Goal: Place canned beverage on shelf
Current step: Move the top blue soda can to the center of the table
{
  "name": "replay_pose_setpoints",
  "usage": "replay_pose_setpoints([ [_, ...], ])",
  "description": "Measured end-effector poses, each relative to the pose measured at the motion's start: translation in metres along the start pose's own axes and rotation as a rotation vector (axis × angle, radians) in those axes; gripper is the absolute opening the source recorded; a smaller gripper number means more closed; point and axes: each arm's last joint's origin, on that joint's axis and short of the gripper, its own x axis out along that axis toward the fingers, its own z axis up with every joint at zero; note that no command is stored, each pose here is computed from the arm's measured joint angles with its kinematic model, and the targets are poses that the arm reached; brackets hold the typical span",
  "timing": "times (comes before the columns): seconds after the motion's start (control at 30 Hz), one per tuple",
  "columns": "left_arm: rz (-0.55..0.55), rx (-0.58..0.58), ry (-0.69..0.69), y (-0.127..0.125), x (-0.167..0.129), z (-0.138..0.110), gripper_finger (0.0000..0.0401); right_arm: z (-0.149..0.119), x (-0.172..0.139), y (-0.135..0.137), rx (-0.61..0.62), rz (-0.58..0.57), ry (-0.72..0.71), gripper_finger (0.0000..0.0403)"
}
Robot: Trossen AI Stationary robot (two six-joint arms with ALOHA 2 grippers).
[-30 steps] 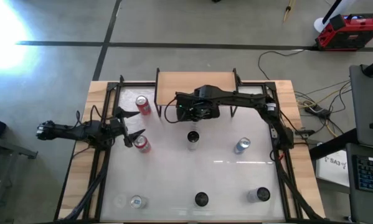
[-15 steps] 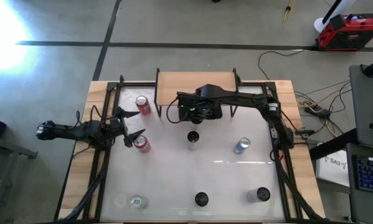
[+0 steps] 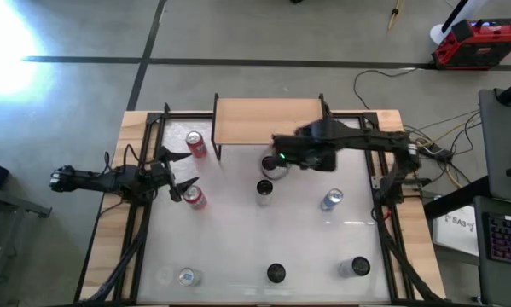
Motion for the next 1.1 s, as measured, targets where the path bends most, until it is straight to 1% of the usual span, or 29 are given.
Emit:
replay_pose_setpoints([
  [0.07, 0.0, 0.0, 0.001, 0.0, 0.0, 0.0, 0.04, -0.007, 0.003, -0.017, 0.074, -0.031, 0.013, 0.0364],
  [0.17, 0.0, 0.002, 0.003, 0.0, 0.0, 0.0, 0.04, -0.019, 0.016, -0.045, 0.19, -0.132, 0.052, 0.0364],
  [0.23, -0.001, 0.001, 0.001, 0.0, 0.0, 0.0, 0.04, -0.025, 0.02, -0.061, 0.255, -0.17, 0.08, 0.0364],
  [0.33, -0.001, 0.002, 0.003, 0.0, 0.0, 0.0, 0.04, -0.031, 0.024, -0.082, 0.307, -0.202, 0.114, 0.0364],
  [0.4, -0.001, 0.001, 0.003, 0.0, 0.0, 0.0, 0.04, -0.036, 0.026, -0.09, 0.305, -0.194, 0.125, 0.0364],
  [0.57, -0.001, 0.002, 0.003, 0.0, 0.0, 0.0, 0.04, -0.047, 0.039, -0.109, 0.282, -0.251, 0.153, 0.0364],
  [0.67, -0.001, 0.002, 0.003, 0.0, 0.0, 0.0, 0.04, -0.052, 0.049, -0.116, 0.223, -0.252, 0.151, 0.0364],
  [0.87, -0.001, 0.001, 0.003, 0.0, 0.0, 0.0, 0.04, -0.054, 0.073, -0.127, 0.158, -0.257, 0.14, 0.0364],
  [0.97, 0.0, 0.002, 0.003, 0.0, 0.0, 0.0, 0.04, -0.055, 0.083, -0.13, 0.115, -0.21, 0.145, 0.0364],
  [1.1, -0.001, 0.001, 0.002, 0.0, 0.0, 0.0, 0.04, -0.056, 0.092, -0.136, 0.111, -0.192, 0.151, 0.0364],
])
